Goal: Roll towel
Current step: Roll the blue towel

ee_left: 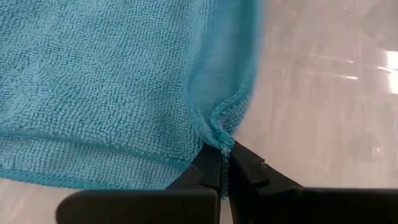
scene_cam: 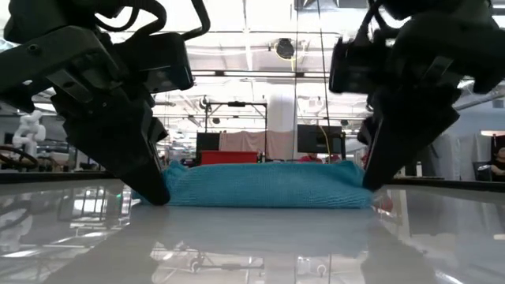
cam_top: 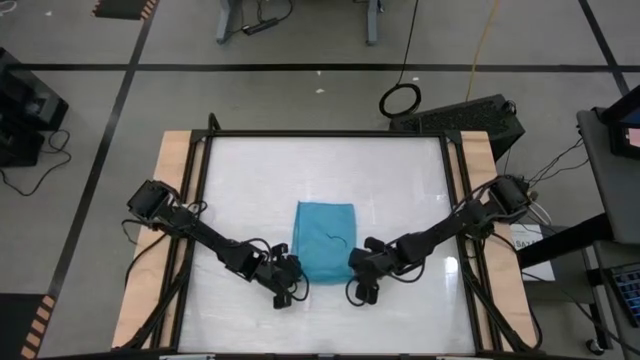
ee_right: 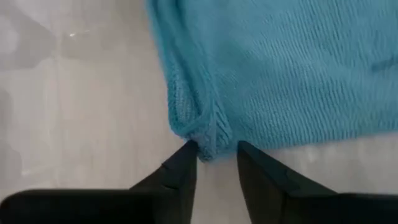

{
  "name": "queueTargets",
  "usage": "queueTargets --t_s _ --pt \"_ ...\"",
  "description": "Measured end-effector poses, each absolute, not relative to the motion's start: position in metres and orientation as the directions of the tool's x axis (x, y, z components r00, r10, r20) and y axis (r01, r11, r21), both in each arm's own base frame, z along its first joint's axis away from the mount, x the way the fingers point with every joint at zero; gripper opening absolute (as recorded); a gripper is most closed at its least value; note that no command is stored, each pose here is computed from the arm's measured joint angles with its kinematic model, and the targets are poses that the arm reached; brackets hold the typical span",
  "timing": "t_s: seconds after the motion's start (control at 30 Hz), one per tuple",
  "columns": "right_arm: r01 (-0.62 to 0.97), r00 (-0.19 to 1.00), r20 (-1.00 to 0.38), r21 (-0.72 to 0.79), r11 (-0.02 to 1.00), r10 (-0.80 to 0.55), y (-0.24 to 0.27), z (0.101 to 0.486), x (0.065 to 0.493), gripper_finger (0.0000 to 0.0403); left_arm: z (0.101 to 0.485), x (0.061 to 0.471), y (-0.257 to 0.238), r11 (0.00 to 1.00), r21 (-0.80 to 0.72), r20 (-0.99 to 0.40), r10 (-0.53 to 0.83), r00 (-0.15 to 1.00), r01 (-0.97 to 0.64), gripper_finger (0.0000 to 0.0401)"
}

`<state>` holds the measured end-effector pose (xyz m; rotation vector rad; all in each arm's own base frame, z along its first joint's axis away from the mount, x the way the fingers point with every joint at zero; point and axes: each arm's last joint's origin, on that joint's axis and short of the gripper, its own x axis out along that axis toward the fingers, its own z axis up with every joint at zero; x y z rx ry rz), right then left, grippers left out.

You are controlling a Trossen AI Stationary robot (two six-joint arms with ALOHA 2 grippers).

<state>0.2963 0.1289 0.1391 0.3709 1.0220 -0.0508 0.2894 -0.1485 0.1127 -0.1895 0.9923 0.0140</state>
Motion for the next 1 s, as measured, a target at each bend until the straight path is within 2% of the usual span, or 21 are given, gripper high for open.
queueTargets --t_s 0.23,0.5,0.83,1.0 --pt "0.002 0.591 -0.794 0.177 0.984 0.142 0.142 0.162 0.286 0.0132 0.112 0.289 -0.148 0.983 -0.154 -0.834 -0.077 0.546 -0.097 0.0011" --pt "-0.258 0.693 -0.707 -0.058 0.964 0.143 0.178 0.166 0.276 0.0132 0.112 0.29 -0.149 0.983 -0.164 -0.827 -0.09 0.556 -0.084 0.0011" --pt "-0.323 0.718 -0.694 -0.396 0.859 -0.05 0.198 0.133 0.277 0.0133 0.112 0.29 -0.149 0.983 -0.166 -0.824 -0.093 0.558 -0.082 0.0011" --pt "-0.338 0.71 -0.701 -0.42 0.842 -0.065 0.2 0.126 0.278 0.0141 0.112 0.29 -0.149 0.983 -0.165 -0.825 -0.092 0.557 -0.082 0.0011"
